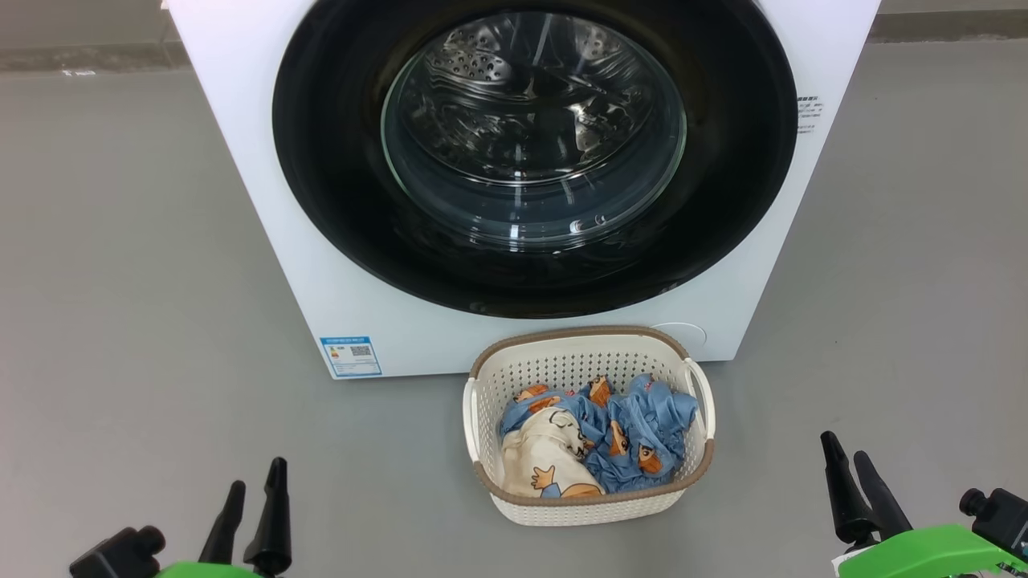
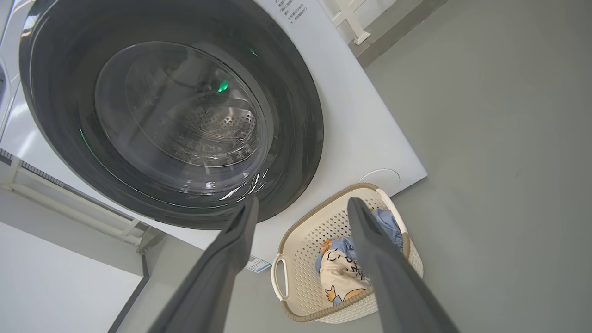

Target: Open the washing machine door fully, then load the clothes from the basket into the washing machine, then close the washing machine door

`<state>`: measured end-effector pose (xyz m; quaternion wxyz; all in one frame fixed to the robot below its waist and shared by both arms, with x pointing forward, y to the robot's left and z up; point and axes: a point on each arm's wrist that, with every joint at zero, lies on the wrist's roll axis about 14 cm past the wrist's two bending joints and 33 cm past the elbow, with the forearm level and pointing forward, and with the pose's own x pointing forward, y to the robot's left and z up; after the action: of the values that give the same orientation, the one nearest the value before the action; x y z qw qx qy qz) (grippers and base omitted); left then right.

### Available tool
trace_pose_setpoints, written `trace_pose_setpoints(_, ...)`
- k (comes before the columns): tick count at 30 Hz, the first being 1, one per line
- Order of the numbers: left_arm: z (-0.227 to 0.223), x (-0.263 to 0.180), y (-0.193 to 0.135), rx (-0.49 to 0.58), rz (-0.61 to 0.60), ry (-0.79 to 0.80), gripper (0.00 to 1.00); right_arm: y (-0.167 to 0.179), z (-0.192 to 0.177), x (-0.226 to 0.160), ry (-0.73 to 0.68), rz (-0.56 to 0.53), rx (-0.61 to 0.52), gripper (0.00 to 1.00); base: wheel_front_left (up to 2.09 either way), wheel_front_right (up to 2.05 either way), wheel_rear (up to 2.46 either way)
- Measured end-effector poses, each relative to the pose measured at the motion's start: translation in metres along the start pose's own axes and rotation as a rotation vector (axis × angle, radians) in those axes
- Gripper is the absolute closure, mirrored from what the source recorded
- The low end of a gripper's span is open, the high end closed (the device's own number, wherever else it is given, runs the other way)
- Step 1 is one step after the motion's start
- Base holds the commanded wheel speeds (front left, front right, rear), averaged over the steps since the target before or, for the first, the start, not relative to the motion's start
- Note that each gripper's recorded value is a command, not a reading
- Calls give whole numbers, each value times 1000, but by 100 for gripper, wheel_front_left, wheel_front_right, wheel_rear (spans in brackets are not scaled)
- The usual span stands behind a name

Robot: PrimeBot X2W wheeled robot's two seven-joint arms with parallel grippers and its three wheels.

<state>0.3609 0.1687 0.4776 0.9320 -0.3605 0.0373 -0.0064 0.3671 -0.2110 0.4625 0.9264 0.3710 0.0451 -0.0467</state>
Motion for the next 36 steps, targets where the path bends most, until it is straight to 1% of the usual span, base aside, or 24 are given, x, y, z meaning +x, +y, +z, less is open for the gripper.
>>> trace_pose_setpoints(36, 1, -6, -19, 423, -108, -36, 0, 12, 5, 2, -38, 82, -397, 0, 0, 0, 0)
